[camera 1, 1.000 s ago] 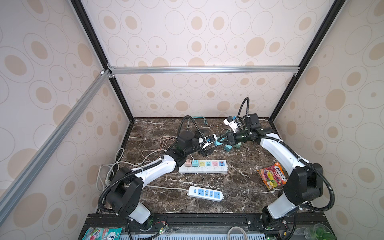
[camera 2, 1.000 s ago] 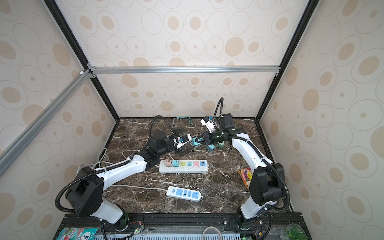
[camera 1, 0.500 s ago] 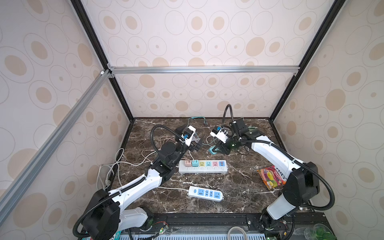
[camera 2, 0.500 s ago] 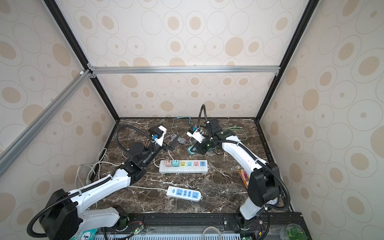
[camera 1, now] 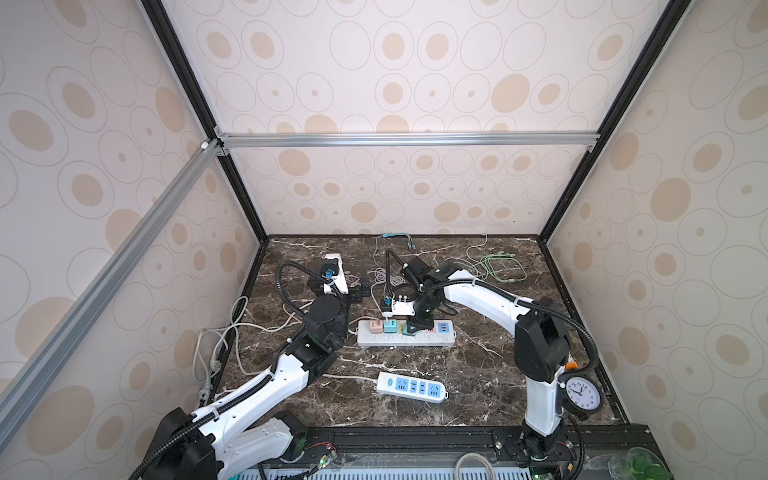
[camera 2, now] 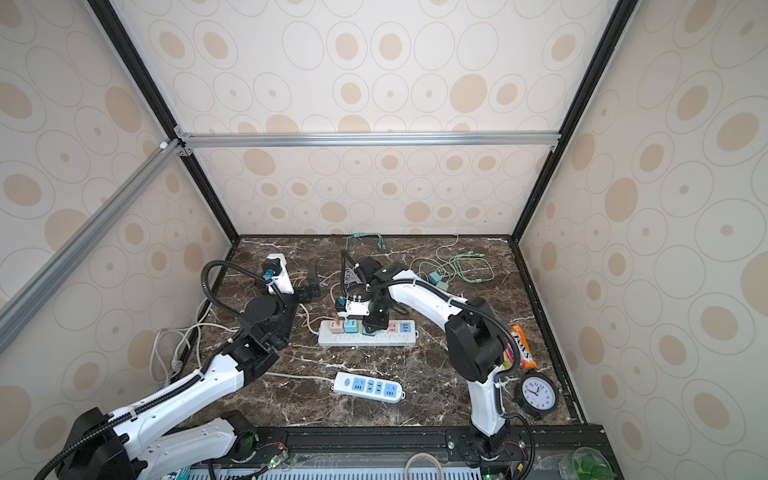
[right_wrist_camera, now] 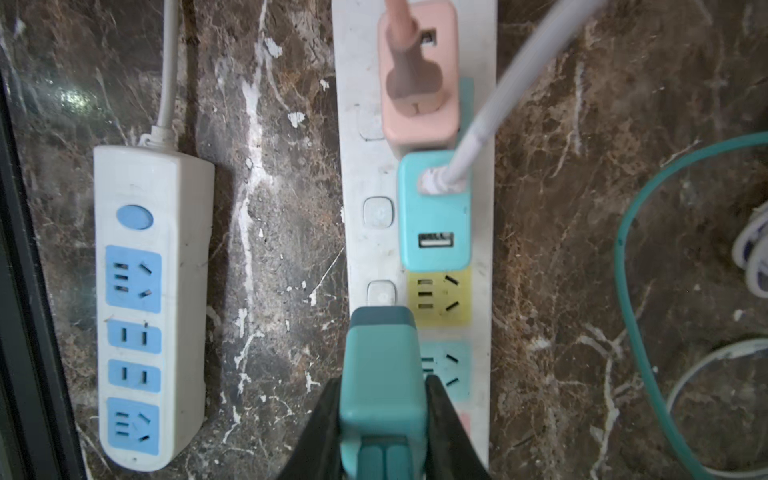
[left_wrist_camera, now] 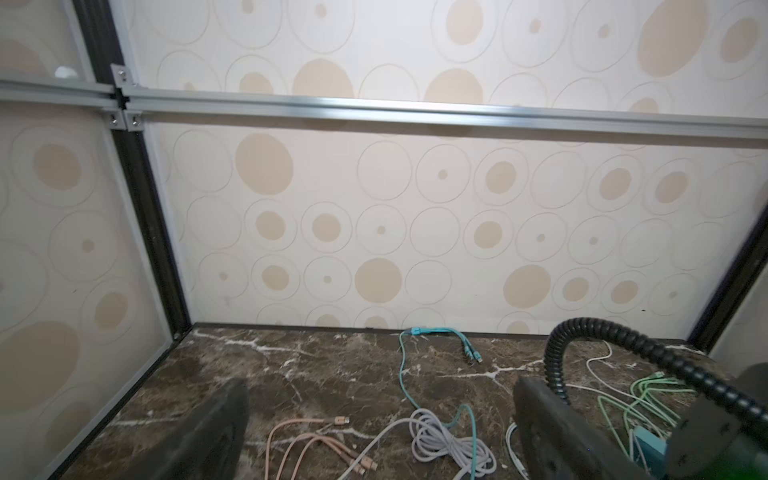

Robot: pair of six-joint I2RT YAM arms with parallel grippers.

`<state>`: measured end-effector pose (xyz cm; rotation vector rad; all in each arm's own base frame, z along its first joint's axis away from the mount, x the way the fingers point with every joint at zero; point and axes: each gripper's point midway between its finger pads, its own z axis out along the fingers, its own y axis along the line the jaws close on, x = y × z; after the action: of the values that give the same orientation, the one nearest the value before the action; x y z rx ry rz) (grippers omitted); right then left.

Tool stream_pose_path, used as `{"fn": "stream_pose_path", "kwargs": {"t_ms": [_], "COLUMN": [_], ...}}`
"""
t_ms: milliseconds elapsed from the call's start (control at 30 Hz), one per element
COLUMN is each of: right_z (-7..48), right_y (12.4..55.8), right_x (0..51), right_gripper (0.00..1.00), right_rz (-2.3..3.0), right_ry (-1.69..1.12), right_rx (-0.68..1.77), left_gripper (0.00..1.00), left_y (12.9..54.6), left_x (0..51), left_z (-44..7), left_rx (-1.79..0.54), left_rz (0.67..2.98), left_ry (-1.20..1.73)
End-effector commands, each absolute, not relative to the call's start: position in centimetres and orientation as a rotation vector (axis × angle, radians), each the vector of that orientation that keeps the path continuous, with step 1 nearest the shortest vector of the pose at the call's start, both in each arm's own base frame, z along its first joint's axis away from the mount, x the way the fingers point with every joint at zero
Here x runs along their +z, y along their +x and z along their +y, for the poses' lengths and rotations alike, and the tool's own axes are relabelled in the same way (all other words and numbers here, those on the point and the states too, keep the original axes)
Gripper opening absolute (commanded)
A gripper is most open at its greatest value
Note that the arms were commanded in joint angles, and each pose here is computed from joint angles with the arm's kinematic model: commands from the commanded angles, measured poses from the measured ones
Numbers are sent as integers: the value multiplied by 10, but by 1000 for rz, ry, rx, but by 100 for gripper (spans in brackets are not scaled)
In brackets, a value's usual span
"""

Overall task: Insert the plug
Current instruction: 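Lower the teal charger with the right gripper and push its prongs into a strip socket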

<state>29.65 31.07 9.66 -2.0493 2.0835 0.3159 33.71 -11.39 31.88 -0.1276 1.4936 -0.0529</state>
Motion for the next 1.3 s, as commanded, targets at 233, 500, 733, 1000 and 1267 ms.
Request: {"fn": "stream_pose_path", "kwargs": {"t_ms": [233, 500, 733, 1000, 1267], "right_z": [309, 318, 327, 324, 308], "right_y": [310, 298, 299, 304, 292], "right_x": [86, 80, 81, 70, 41], "right_gripper": [0, 0, 0, 0, 0], "right_rz": [1991, 1988, 1975, 1966, 2035], "right_ry": [-2283, -2326, -2289, -2293, -2413], "right_rx": [101, 171, 196, 120, 5], "left_gripper": [98, 98, 98, 98, 98], "left_y": [312, 309, 318, 326, 327], "left_x": [318, 311, 304, 301, 300], "left_z": [-38, -26, -31, -36, -35], "left_rx": [-32, -33, -54, -68, -64], "left_rz": [1438, 1449, 1479, 1498, 1500], "left_ry": [-465, -496, -478, -464, -468]}}
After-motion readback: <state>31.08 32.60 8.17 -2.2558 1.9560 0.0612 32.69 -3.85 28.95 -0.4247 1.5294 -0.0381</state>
